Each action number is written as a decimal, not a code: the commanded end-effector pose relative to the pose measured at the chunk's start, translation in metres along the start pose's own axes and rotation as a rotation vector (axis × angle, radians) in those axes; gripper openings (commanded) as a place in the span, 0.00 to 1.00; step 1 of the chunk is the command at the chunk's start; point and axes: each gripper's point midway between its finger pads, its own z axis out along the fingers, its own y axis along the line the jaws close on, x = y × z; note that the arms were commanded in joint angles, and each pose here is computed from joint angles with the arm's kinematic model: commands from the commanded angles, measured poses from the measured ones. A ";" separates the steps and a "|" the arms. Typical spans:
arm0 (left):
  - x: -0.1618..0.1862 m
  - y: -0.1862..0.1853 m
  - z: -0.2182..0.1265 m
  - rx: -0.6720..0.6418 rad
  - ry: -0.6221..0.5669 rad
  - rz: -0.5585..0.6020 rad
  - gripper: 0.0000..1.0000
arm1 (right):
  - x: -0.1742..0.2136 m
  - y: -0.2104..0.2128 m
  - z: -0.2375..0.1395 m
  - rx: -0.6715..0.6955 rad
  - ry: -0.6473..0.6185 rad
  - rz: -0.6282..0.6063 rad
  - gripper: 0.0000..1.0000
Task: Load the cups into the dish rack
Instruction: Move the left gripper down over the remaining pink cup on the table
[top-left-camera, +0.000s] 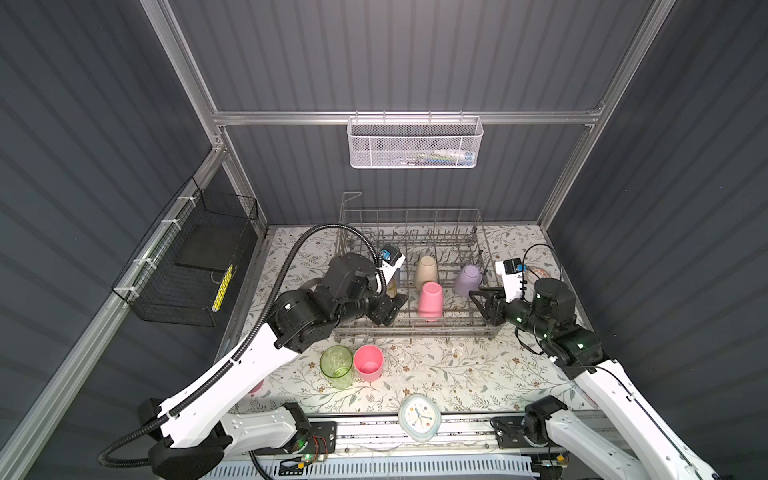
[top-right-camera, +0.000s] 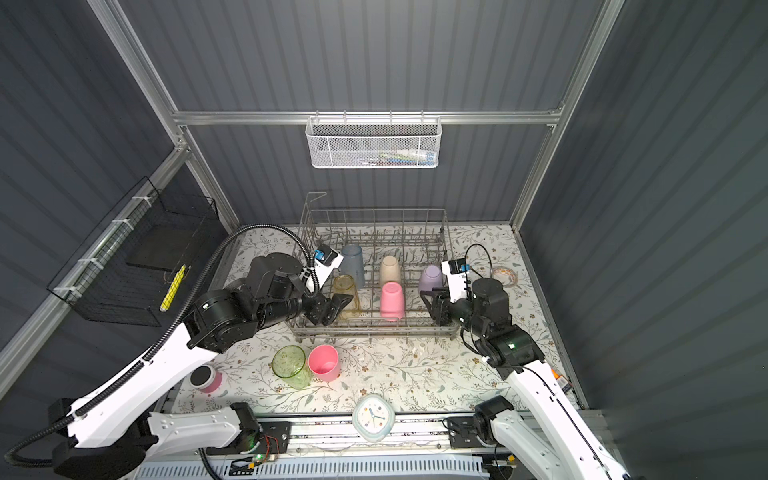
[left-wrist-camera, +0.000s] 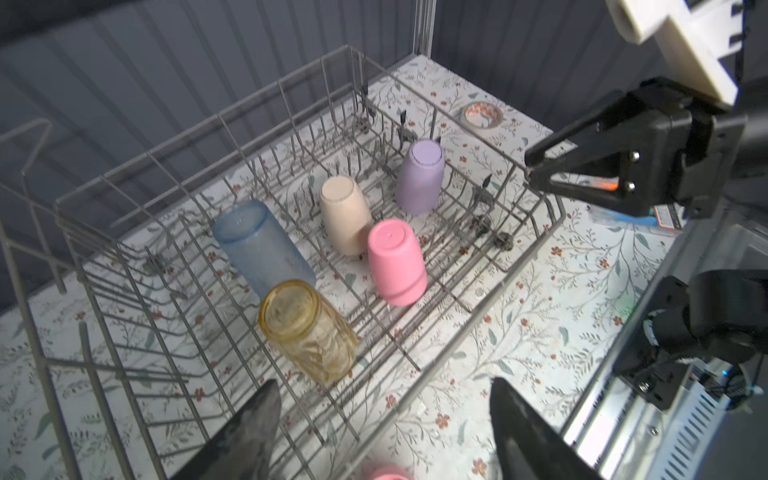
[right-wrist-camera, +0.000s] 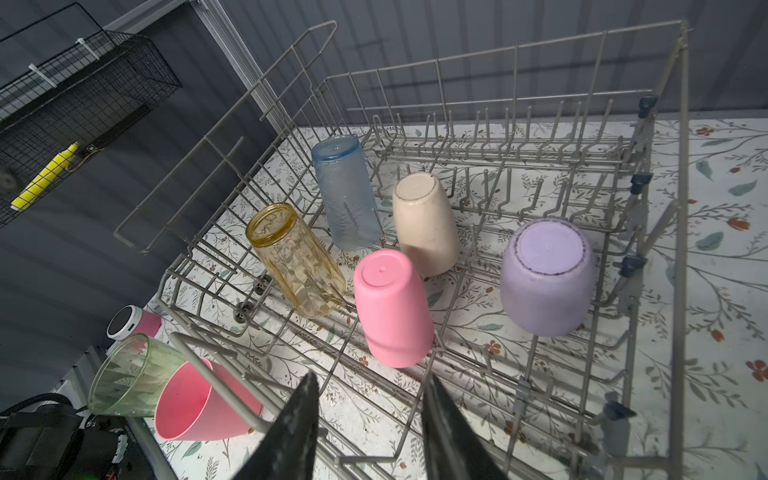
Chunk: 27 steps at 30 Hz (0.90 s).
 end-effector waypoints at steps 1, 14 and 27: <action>0.065 -0.006 0.005 0.036 0.222 -0.063 0.81 | -0.020 0.009 0.000 -0.031 -0.051 -0.016 0.42; 0.164 -0.021 0.035 0.078 0.417 -0.252 0.80 | -0.021 0.010 0.004 -0.044 -0.064 0.007 0.43; 0.200 -0.035 0.057 0.128 0.506 -0.296 0.70 | -0.014 0.006 0.004 -0.030 -0.073 0.021 0.43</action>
